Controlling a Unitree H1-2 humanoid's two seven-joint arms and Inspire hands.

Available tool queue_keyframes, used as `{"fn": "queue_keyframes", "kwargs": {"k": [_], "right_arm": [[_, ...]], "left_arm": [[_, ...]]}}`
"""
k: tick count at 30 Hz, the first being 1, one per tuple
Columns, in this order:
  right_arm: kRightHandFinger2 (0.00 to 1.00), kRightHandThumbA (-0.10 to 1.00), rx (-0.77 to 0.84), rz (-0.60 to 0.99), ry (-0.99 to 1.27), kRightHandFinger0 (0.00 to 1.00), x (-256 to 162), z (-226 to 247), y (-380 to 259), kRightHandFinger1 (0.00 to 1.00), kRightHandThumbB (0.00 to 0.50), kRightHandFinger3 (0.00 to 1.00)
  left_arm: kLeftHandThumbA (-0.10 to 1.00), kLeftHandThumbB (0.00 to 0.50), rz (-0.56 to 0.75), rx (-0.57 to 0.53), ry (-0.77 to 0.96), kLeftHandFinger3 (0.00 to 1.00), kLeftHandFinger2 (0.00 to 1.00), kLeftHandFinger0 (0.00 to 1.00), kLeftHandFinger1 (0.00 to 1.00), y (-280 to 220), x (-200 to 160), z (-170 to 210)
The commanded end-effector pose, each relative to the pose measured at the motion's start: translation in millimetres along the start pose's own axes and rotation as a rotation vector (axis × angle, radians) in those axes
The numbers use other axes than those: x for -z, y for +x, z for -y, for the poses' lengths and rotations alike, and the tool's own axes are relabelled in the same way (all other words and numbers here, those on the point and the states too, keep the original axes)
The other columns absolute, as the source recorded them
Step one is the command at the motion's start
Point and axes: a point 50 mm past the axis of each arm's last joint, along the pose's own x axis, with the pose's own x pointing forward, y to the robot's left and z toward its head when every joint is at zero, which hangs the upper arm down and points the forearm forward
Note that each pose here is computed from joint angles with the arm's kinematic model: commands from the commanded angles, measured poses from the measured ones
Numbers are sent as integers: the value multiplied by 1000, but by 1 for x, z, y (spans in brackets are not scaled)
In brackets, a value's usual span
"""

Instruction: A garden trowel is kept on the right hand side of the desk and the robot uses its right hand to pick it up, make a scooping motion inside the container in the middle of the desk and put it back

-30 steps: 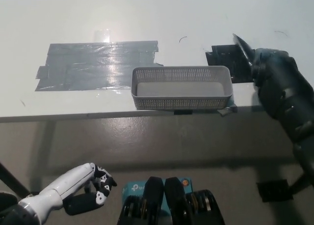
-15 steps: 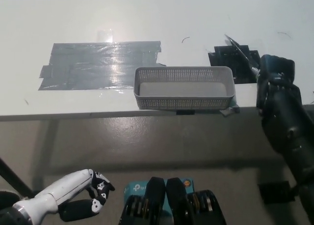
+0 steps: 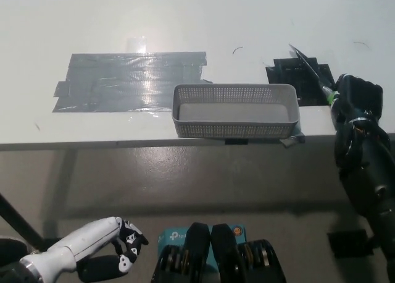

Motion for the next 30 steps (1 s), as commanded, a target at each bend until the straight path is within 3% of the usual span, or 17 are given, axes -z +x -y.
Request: {"fn": "queue_keyframes", "kwargs": {"k": [1,4,5,7,8,9,11,12,13,16,17,18,19,23,25,27,30], "right_arm": [[666,-100,-4,8,-46,0,39,-5,4,302,0,258],[637,-100,17,46,-69,1,37,14,9,309,0,405],[734,-79,36,54,-64,169,38,20,11,461,0,536],[420,-58,44,60,-69,14,38,26,13,244,0,436],[326,-100,50,81,-58,0,37,31,14,143,0,363],[219,33,65,85,-58,0,33,42,17,25,0,278],[352,7,75,90,-51,0,30,48,19,43,0,264],[408,152,102,102,-34,0,29,58,22,104,0,238],[385,310,109,103,-33,0,27,63,23,87,0,263],[326,456,162,115,-26,1,24,79,29,73,0,263],[255,221,170,126,-33,0,23,86,30,19,0,295],[163,121,173,130,-19,0,22,93,31,4,0,233],[118,-85,191,137,-18,0,21,102,32,0,0,189],[446,-100,240,160,2,0,15,121,37,47,0,151],[442,-100,258,169,10,0,12,136,38,61,0,199],[365,-100,263,181,30,0,14,141,39,20,0,117],[418,-100,278,178,21,0,14,147,40,41,0,143]], "left_arm": [[673,64,0,-1,69,851,739,626,646,-2,-6,-15],[698,54,0,3,78,864,743,635,653,-1,-7,-17],[693,57,-2,2,85,861,731,618,638,-1,-8,-17],[662,51,-3,2,82,856,725,607,632,-1,-7,-17],[643,43,-5,2,83,852,724,605,631,-3,-7,-16],[620,51,-10,-3,80,850,712,584,613,-4,-6,-15],[620,47,-11,-1,74,851,713,585,616,-5,-6,-15],[621,41,-8,-2,72,850,713,588,619,-5,-6,-14],[634,37,-13,2,72,855,719,598,628,-5,-5,-13],[630,34,-11,0,60,849,718,597,626,-6,-5,-12],[602,32,1,-4,57,824,698,576,606,-6,-6,-12],[600,36,1,-4,53,821,695,572,603,-5,-5,-12],[636,47,-2,-2,50,833,711,591,623,-5,-4,-12],[697,62,-24,5,50,858,736,629,651,-9,-2,-9],[709,67,-29,6,54,862,741,640,659,-9,-2,-9],[676,58,-23,4,47,857,736,629,649,-9,-2,-9],[687,57,-27,9,49,854,730,626,647,-9,-2,-9]]}}
